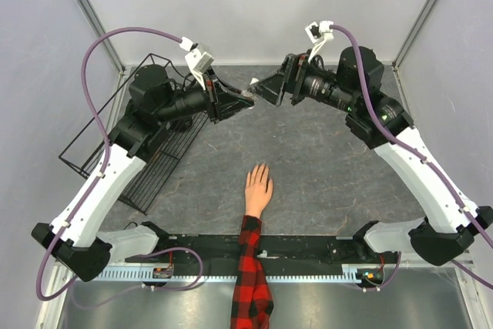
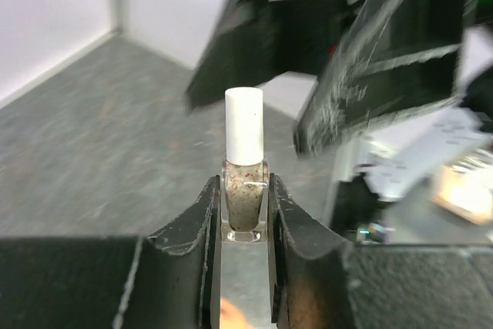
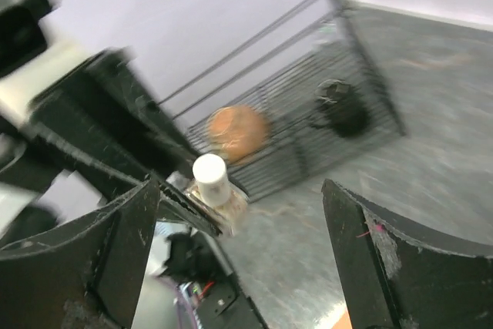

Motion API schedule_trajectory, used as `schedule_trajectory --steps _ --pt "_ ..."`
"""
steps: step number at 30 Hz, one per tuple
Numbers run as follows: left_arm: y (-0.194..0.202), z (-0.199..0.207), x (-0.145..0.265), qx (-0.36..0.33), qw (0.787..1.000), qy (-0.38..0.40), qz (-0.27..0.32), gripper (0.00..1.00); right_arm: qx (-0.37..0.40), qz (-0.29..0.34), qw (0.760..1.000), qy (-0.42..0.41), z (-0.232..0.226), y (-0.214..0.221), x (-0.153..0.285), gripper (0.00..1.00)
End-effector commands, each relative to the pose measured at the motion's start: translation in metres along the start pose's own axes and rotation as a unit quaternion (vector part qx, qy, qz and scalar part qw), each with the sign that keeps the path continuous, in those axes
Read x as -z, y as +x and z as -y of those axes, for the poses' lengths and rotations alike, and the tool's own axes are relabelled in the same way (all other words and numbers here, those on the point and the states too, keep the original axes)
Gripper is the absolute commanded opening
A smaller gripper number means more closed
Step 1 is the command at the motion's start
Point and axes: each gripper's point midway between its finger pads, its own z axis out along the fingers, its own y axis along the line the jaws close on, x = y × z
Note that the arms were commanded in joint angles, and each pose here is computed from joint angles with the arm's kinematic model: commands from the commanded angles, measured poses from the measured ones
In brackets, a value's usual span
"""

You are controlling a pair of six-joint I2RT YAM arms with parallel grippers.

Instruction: Paint the nails

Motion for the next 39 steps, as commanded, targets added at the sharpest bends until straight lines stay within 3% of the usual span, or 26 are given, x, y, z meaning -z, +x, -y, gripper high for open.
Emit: schedule_trajectory --steps 1,9,14,22,23,24,26,27,29,31,33,34,35,37,38,39 --pt "-0.004 -0.036 0.004 -0.079 0.992 -0.096 -0.003 0.02 -0.004 0.045 0.986 0.158 0.039 -0.033 0.010 0.93" --pt "-0.009 -0.048 0.005 -0.103 0.984 -0.146 0.004 0.02 -0.003 0.052 0.982 0.181 0.015 -0.033 -0.013 0.84" --pt "-0.019 -0.046 0.009 -0.119 0.979 -0.162 0.040 0.02 -0.010 0.040 0.978 0.206 0.020 -0.021 -0.027 0.69" --pt "-0.011 -0.037 0.006 -0.099 0.983 -0.151 0.044 0.02 -0.005 0.030 0.977 0.210 0.020 -0.013 -0.041 0.48" --pt "-0.010 -0.037 0.006 -0.097 0.983 -0.151 0.044 0.02 -0.003 0.028 0.978 0.208 0.020 -0.012 -0.043 0.44" --pt "-0.009 -0.036 0.007 -0.096 0.983 -0.149 0.044 0.02 -0.001 0.023 0.979 0.203 0.019 -0.010 -0.045 0.32" --pt "-0.009 -0.034 0.007 -0.086 0.984 -0.146 0.046 0.02 0.002 0.021 0.980 0.196 0.017 -0.009 -0.046 0.19" --pt "-0.006 -0.033 0.006 -0.082 0.985 -0.143 0.046 0.02 0.008 0.019 0.981 0.192 0.016 -0.009 -0.046 0.06" --pt "-0.007 -0.022 0.005 -0.067 0.990 -0.117 0.051 0.02 0.016 0.007 0.985 0.172 0.010 -0.004 -0.044 0.00" --pt "-0.006 -0.011 0.004 -0.051 0.994 -0.080 0.046 0.02 0.041 -0.009 0.994 0.104 -0.006 -0.002 -0.043 0.00" --pt "-0.003 0.012 0.008 -0.020 0.999 0.005 0.037 0.02 0.062 -0.022 0.997 0.051 -0.016 0.006 -0.032 0.00" --pt "-0.016 0.024 0.011 -0.030 0.996 0.048 0.063 0.02 0.082 -0.048 0.995 -0.036 -0.032 0.022 -0.030 0.00" --pt "-0.014 0.046 0.023 0.002 0.991 0.124 0.052 0.02 0.098 -0.038 0.990 -0.095 -0.054 0.017 -0.011 0.00" --pt "-0.005 0.060 0.032 0.036 0.981 0.187 0.044 0.02 0.090 -0.044 0.966 -0.240 -0.092 0.029 0.009 0.00" --pt "-0.015 0.085 0.046 0.035 0.966 0.251 0.051 0.02 0.087 -0.075 0.936 -0.332 -0.121 0.039 0.037 0.00" --pt "-0.013 0.094 0.051 0.041 0.959 0.277 0.041 0.02 0.069 -0.083 0.926 -0.361 -0.131 0.039 0.043 0.00"
